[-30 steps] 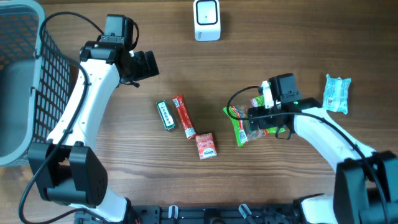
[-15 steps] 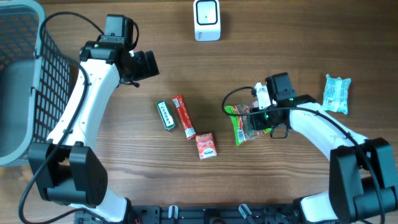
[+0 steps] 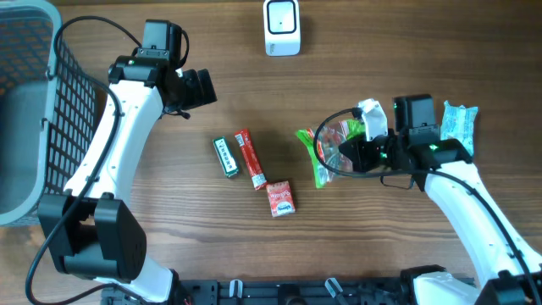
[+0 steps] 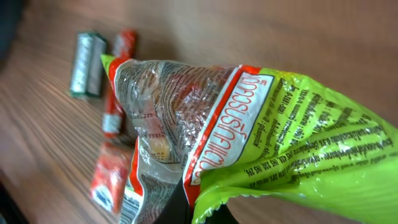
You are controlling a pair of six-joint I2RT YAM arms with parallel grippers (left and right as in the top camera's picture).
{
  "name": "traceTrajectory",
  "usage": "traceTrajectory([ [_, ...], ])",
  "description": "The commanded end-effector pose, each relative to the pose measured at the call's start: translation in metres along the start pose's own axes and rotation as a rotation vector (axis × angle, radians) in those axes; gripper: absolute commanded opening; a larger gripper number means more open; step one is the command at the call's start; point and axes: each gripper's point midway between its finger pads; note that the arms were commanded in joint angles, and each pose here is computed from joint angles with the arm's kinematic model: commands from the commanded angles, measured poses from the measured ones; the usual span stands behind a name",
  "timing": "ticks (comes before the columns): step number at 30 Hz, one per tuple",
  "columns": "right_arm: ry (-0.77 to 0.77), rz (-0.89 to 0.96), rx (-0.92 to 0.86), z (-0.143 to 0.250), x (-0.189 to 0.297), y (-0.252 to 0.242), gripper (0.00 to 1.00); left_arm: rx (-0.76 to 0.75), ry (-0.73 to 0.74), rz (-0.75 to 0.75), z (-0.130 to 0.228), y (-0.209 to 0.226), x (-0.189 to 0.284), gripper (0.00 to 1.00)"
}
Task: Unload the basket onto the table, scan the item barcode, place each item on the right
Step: 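Lift the green snack bag and carry it up toward the scanner, then hold the green snack bag in front of the scanner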
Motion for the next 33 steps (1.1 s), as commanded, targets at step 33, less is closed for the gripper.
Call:
traceTrajectory([
  [33, -0.519, 0.766, 0.915, -0.258, 0.013, 0.076, 0.04, -0.004, 0.004, -0.015, 0.001, 0.003, -0.003, 1.00],
])
Point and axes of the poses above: each gripper's point midway between its finger pads, its own x axis back along the fingers, its own y axis along the line the jaws close on, z = x × y, and after that the axes turned 4 degrees about -x, right-handed
